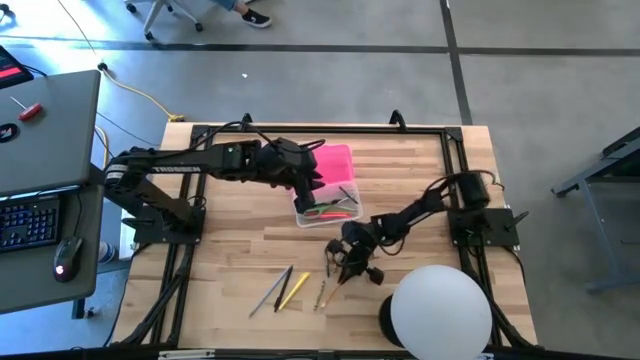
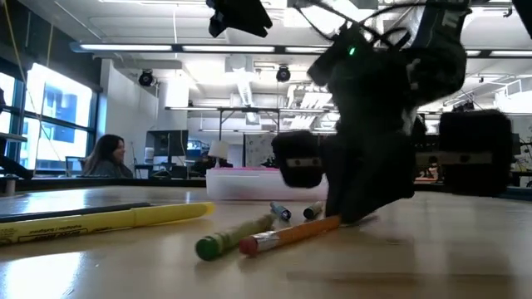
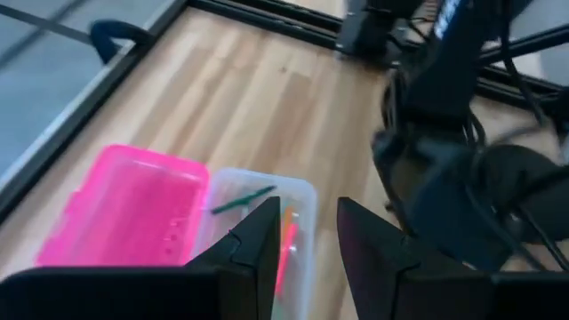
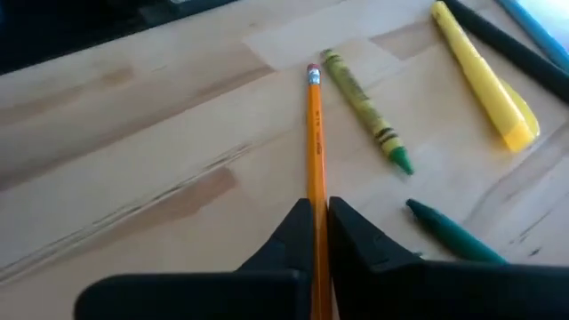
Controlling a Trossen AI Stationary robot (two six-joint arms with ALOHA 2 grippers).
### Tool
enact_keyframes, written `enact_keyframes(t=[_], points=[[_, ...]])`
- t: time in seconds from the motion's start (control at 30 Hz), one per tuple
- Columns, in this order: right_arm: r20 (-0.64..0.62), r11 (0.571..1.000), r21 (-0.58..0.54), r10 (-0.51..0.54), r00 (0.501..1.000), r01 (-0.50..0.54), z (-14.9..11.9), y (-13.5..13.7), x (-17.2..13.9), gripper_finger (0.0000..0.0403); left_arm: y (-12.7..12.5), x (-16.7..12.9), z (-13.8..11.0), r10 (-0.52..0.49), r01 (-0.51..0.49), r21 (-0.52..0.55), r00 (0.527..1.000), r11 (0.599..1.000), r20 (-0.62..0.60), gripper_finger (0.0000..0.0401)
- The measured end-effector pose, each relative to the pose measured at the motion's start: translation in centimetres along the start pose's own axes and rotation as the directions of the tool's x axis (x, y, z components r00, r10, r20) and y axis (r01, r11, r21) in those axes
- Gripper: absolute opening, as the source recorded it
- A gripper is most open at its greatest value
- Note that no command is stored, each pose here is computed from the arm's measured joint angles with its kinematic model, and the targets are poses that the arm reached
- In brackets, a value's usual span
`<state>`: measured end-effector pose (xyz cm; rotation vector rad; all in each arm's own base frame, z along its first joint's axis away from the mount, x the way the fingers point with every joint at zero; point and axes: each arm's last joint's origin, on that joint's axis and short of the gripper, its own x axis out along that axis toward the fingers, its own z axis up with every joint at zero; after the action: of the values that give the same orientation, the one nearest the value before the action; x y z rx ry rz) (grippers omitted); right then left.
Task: Pick & place school supplies into a supply box
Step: Put the orange pencil into the pink supply box
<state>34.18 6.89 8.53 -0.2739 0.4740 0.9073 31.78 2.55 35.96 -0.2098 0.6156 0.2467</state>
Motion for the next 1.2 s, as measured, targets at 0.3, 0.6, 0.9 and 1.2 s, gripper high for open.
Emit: enact_keyframes(t=[0.3, 0.6, 0.9, 1.2], points=[[-0.031, 0.964, -0.122, -0.242, 0.970, 0.237, 6.1, 0.1, -7.4, 0.0002, -1.0, -1.7, -0.3, -0.076, 0.076, -0.043, 0.997, 0.996, -0.014, 0.0143], [-0.085, 0.777, -0.024, -0.628, 0.773, 0.629, 5.7, -4.0, -15.2, 0.0001, -2.5, -2.6, -0.7, -0.122, 0.121, -0.014, 0.992, 0.992, -0.023, 0.0143], [-0.180, 0.786, 0.143, -0.576, 0.797, 0.601, 0.4, -6.6, -13.9, 0.0003, -2.6, -2.7, -0.9, -0.120, 0.120, -0.025, 0.992, 0.993, -0.032, 0.0143], [-0.252, 0.741, 0.121, -0.620, 0.743, 0.660, -1.0, -7.2, -12.8, 0.0022, -2.6, -2.7, -1.0, -0.115, 0.114, -0.024, 0.992, 0.993, -0.048, 0.0143]])
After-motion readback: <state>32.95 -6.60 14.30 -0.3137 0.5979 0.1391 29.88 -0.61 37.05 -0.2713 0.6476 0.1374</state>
